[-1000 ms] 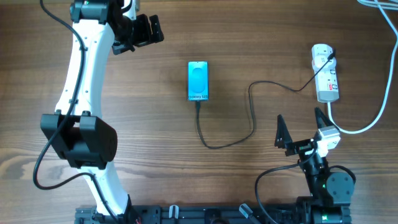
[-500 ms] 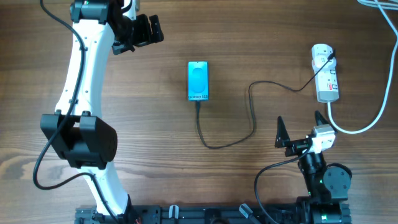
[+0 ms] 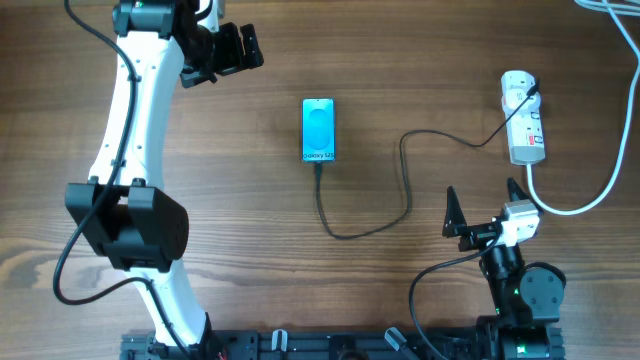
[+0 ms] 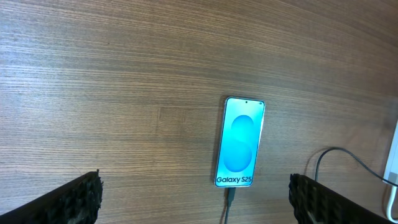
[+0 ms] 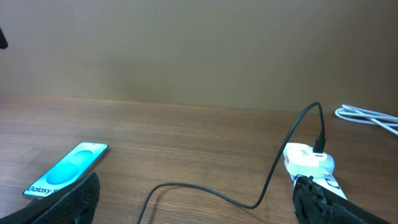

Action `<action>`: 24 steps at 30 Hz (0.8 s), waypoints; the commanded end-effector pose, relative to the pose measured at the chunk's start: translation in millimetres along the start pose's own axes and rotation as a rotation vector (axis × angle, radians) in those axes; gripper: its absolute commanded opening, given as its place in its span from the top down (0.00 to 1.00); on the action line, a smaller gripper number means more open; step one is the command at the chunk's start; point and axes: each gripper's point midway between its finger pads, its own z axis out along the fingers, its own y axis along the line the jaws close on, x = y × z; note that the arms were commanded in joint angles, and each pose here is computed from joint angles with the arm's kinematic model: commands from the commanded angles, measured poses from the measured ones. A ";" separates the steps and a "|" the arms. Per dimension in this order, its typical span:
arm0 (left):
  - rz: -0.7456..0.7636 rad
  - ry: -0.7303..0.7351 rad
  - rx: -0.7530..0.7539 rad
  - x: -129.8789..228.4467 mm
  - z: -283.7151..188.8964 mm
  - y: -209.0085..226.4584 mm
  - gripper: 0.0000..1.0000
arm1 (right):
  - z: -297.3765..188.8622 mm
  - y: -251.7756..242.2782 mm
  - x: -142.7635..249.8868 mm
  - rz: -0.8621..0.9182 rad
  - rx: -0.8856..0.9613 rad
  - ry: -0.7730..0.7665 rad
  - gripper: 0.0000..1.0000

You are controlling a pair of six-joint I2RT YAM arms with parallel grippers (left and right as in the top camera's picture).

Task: Plug charger to phone and switch on socket

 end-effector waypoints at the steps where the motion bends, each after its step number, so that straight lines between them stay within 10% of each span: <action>1: -0.014 0.008 -0.014 0.5 4.6 4.4 0.00 | -0.7 -1.6 -2.6 -0.014 0.011 -0.013 0.00; 24: -0.014 0.008 -0.013 0.5 4.6 4.3 0.00 | -0.7 -1.6 -2.6 -0.014 0.011 -0.013 0.00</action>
